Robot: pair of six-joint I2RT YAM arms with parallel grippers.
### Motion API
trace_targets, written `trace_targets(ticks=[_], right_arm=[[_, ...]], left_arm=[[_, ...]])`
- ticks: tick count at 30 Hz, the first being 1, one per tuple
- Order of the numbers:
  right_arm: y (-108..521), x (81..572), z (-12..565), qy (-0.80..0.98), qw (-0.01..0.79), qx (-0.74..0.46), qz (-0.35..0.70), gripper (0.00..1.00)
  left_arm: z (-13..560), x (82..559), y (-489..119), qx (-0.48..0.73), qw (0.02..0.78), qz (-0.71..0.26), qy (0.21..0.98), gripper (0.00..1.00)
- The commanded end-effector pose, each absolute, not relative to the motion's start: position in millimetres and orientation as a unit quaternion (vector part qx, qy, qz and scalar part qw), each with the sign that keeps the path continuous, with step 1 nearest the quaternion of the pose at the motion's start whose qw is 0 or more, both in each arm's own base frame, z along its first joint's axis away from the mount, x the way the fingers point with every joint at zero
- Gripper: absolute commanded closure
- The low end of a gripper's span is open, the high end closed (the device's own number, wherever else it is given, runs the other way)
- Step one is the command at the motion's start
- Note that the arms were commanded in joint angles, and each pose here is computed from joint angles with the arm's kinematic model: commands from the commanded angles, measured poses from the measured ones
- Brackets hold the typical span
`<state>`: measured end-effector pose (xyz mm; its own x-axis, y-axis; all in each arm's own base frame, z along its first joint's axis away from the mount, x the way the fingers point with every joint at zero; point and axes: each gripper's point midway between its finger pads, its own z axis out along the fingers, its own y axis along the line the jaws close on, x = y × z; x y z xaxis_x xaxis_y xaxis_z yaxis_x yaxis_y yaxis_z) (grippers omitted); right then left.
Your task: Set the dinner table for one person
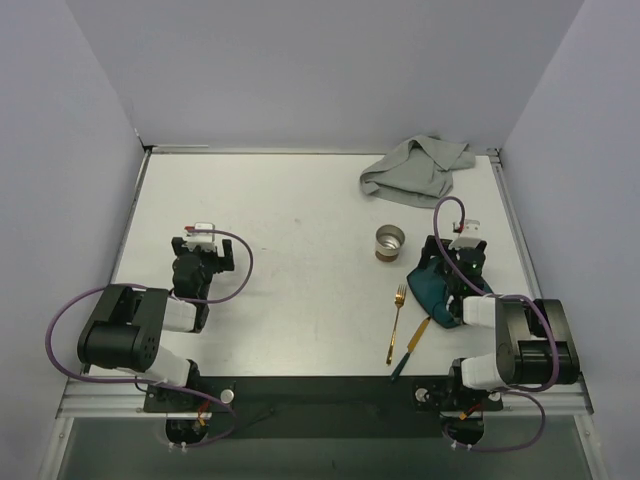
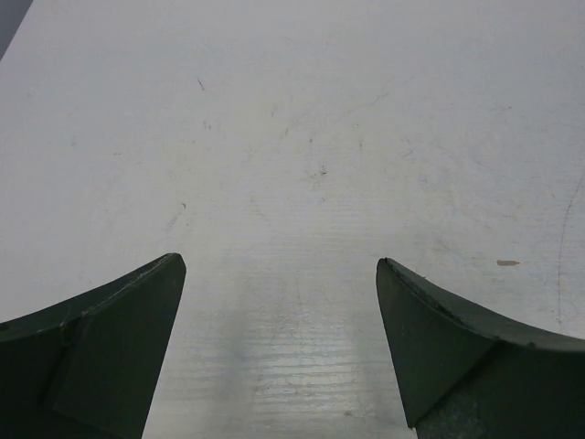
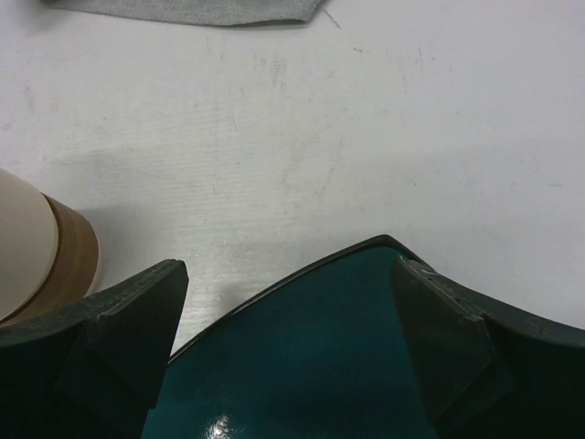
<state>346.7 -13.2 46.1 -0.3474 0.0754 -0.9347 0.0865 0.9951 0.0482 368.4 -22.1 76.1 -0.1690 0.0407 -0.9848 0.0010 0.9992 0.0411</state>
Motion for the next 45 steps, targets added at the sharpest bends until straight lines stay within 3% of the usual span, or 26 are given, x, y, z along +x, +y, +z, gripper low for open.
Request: trace_targets(ticks=[1, 10, 11, 12, 16, 17, 19, 23, 28, 31, 38, 39, 43, 45], right_arm=[[-18.0, 356.9, 92.1, 0.8, 0.598, 0.059, -0.011, 0.0], [-33.0, 343.8, 183.5, 0.754, 0.641, 0.144, -0.01, 0.01], [-33.0, 343.5, 189.7, 0.759, 0.634, 0.147, -0.01, 0.01], [-34.1, 337.1, 185.0, 0.783, 0.603, 0.152, -0.016, 0.02], [-42.1, 346.3, 251.0, 0.799, 0.581, 0.146, -0.046, 0.03], [-41.6, 336.9, 242.5, 0.828, 0.54, 0.138, -0.054, 0.05], [-42.6, 350.4, 278.2, 0.83, 0.538, 0.136, -0.056, 0.07], [-48.2, 364.1, 286.0, 0.859, 0.489, 0.133, -0.075, 0.07], [-34.5, 402.3, 253.4, 0.892, 0.433, 0.126, -0.04, 0.09], [-12.1, 430.1, 240.6, 0.906, 0.408, 0.111, -0.007, 0.11], [90.4, 503.6, 215.0, 0.922, 0.382, -0.04, -0.042, 0.13], [97.8, 515.0, 186.1, 0.929, 0.361, -0.053, -0.062, 0.13], [139.7, 552.3, 165.6, 0.888, 0.36, -0.217, -0.185, 0.12], [148.6, 555.6, 148.3, 0.882, 0.355, -0.232, -0.205, 0.11]], left_arm=[[94.5, 375.9, -23.2, 0.016, 0.667, 0.012, 0.745, 0.03], [106.5, 370.1, -40.4, 0.067, 0.666, -0.021, 0.743, 0.03], [150.5, 382.6, -48.9, 0.083, 0.693, -0.036, 0.715, 0.03], [139.2, 379.9, -55.0, 0.104, 0.653, -0.051, 0.748, 0.03], [206.2, 401.2, -68.7, 0.128, 0.646, -0.082, 0.748, 0.03], [214.0, 404.1, -68.6, 0.134, 0.642, -0.079, 0.751, 0.03], [240.9, 411.8, -66.9, 0.172, 0.638, -0.051, 0.749, 0.03], [292.3, 424.6, -46.0, 0.179, 0.654, 0.024, 0.734, 0.03], [337.7, 434.0, -31.1, 0.187, 0.647, 0.075, 0.735, 0.03], [330.5, 430.0, -35.8, 0.189, 0.613, 0.052, 0.765, 0.03], [293.6, 424.2, -47.6, 0.184, 0.539, -0.004, 0.822, 0.03], [292.8, 424.7, -49.6, 0.187, 0.538, -0.008, 0.822, 0.03], [280.9, 422.3, -55.8, 0.235, 0.523, -0.002, 0.819, 0.03], [271.7, 419.9, -54.3, 0.248, 0.514, 0.008, 0.821, 0.03]])
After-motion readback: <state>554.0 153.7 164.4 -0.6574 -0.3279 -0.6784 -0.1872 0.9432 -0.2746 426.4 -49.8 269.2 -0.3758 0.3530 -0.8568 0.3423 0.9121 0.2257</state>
